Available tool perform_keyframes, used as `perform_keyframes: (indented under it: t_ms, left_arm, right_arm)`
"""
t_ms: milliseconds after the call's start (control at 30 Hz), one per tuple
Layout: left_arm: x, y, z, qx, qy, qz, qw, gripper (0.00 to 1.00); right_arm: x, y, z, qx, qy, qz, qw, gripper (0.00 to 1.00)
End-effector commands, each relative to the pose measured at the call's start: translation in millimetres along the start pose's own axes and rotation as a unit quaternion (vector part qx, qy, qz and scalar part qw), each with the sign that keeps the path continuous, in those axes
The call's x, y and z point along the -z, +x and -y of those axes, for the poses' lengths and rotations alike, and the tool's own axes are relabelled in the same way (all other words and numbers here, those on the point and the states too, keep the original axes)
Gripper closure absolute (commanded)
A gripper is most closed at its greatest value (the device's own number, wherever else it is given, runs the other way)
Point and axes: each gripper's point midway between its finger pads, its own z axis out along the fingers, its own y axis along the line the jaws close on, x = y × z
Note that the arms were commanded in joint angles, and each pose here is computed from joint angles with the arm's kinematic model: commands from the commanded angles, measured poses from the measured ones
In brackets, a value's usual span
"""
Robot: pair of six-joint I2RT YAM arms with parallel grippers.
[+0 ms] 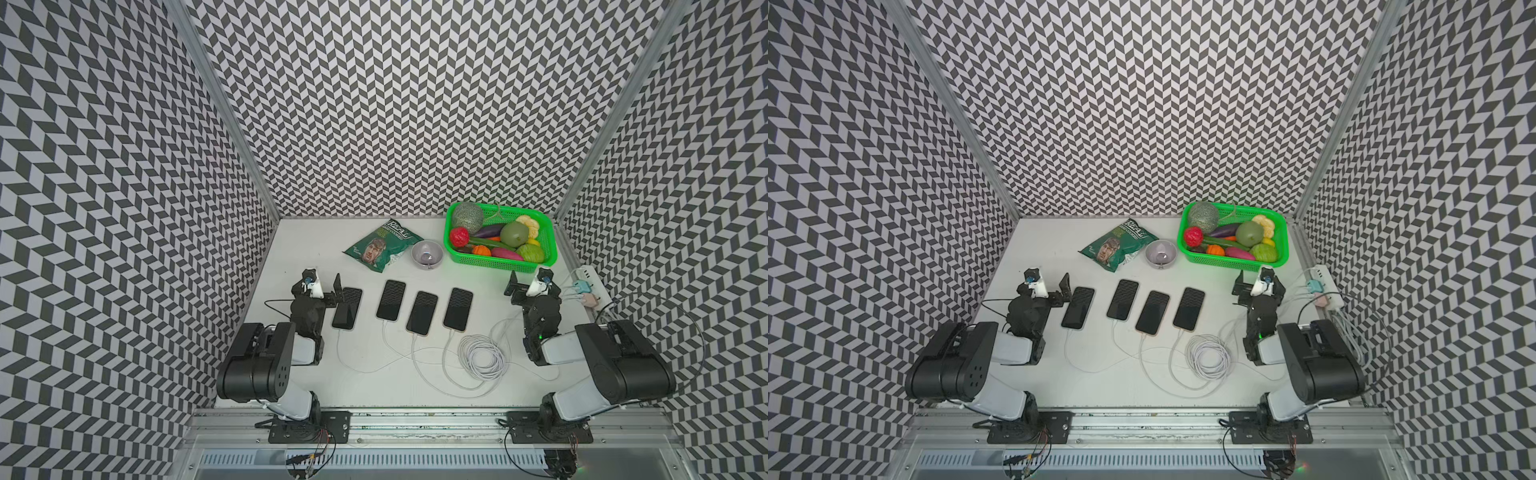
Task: Unplug the charging cable from the phone
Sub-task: Pick up the phone at the center of the board.
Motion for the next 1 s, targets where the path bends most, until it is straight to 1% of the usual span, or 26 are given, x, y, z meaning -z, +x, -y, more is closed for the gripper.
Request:
perform_keyframes:
  t_ms: [0, 400, 467, 533, 567, 600, 633, 667, 700, 733, 767, 833, 933, 967]
  left_arm:
    - [-3, -8, -1, -0.008, -0.007, 0.012, 1.000, 0.00]
    - [-3, -9, -2, -0.006, -0.007, 0.012, 1.000, 0.00]
    - [-3, -11, -6, -0.004, -0.025, 0.014, 1.000, 0.00]
    - [-4, -15, -9, -0.003, -0.045, 0.010, 0.999, 0.00]
    - [-7, -19, -12, -0.003, -0.058, 0.002, 0.998, 0.00]
    - [-10, -22, -15, 0.001, -0.071, -0.010, 0.997, 0.00]
    - [-16, -24, -21, 0.008, -0.093, -0.027, 0.995, 0.00]
    - [-19, -23, -30, 0.030, -0.121, -0.050, 0.991, 0.00]
    - [-23, -21, -37, 0.052, -0.148, -0.075, 0.985, 0.00]
    - [-26, -23, -42, 0.069, -0.168, -0.092, 0.979, 0.00]
    - [-29, -27, -42, 0.079, -0.168, -0.100, 0.978, 0.00]
    - [-30, -33, -38, 0.089, -0.164, -0.110, 0.976, 0.00]
    - [-20, -55, -41, 0.135, -0.173, -0.084, 0.972, 0.00]
    - [-17, -63, -41, 0.158, -0.177, -0.084, 0.968, 0.00]
  right_arm:
    - [-2, -18, 0, -0.015, -0.002, 0.029, 0.999, 0.00]
    - [-2, -18, 1, -0.014, -0.001, 0.029, 0.999, 0.00]
    - [0, -19, 1, -0.014, -0.001, 0.031, 0.999, 0.00]
    - [2, -26, -1, -0.011, -0.007, 0.041, 0.999, 0.00]
    - [4, -31, -6, -0.006, -0.019, 0.046, 0.999, 0.00]
    - [5, -44, -8, -0.005, -0.023, 0.060, 0.998, 0.00]
    - [3, -54, -8, -0.009, -0.016, 0.058, 0.998, 0.00]
    - [-3, -62, -8, -0.021, -0.006, 0.040, 0.999, 0.00]
    - [-10, -63, -7, -0.031, 0.008, 0.000, 0.999, 0.00]
    - [-15, -69, -6, -0.040, 0.019, -0.022, 0.999, 0.00]
    - [-18, -72, -11, -0.036, 0.012, -0.044, 0.998, 0.00]
    - [-21, -76, -28, -0.027, -0.032, -0.076, 0.996, 0.00]
    - [-17, -75, -48, -0.050, -0.082, -0.118, 0.988, 0.00]
    - [-11, -81, -62, -0.066, -0.125, -0.121, 0.983, 0.00]
